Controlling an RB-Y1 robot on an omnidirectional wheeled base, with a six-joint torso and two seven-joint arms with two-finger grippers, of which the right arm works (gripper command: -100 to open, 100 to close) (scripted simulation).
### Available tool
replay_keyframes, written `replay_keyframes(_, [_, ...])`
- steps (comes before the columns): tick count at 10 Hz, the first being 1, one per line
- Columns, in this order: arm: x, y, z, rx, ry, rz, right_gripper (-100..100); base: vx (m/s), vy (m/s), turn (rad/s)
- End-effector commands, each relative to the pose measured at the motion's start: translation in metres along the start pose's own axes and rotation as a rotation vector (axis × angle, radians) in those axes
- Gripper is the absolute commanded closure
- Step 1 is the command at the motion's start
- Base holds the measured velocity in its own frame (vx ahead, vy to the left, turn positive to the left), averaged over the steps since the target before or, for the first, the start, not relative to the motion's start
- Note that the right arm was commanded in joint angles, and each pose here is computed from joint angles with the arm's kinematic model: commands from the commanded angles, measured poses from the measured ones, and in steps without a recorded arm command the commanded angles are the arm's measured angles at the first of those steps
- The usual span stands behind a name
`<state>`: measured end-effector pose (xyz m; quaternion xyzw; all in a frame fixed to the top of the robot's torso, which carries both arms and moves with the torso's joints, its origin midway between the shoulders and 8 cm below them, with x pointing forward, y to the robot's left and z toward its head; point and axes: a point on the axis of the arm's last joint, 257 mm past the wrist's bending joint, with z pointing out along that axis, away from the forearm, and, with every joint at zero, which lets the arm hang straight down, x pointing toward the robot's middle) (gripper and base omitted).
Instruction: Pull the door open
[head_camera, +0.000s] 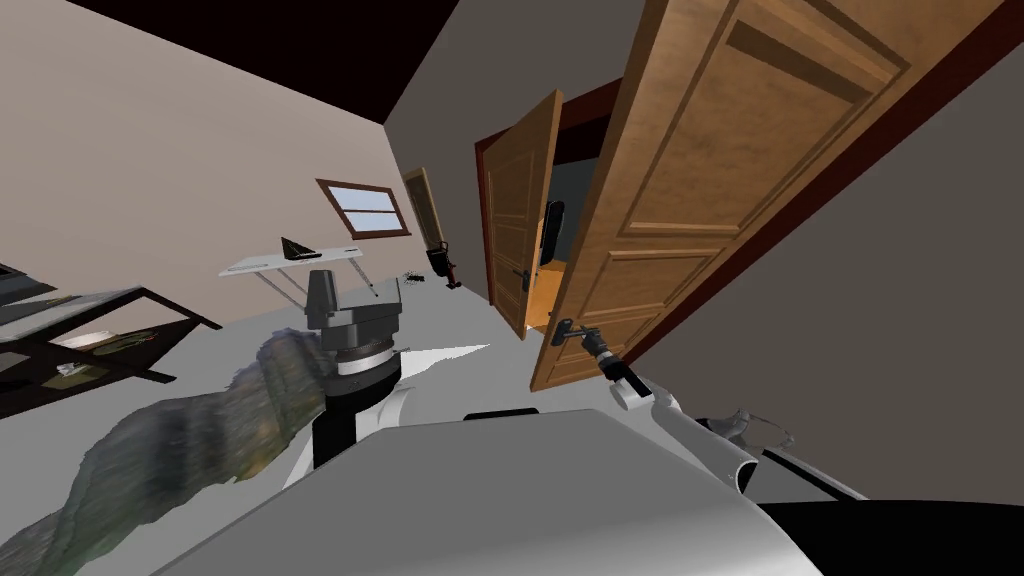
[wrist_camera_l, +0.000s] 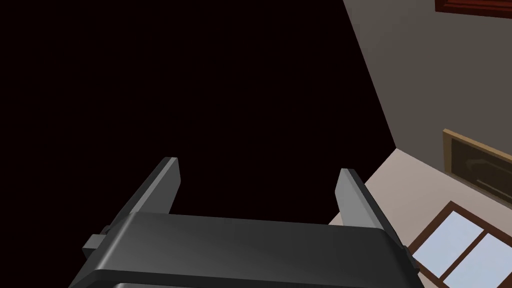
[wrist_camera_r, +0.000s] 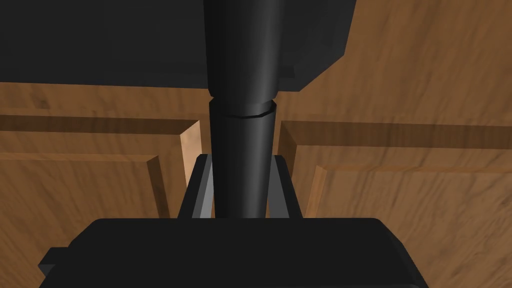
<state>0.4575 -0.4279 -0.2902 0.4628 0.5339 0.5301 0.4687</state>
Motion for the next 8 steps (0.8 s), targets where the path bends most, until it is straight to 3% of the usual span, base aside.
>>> replay_keyframes(1, [0.0,0.0,0.0,0.0,0.0,0.0,100,-0.076,-0.049,0.016])
replay_keyframes(2, [0.002,-0.002,-0.0099,0.001,0.021,0.002,100,-0.177,-0.071,0.182])
replay_keyframes(8, [0.006,-0.002,-0.0385,0.0,0.086,0.008,100,-0.22,-0.11,0.159])
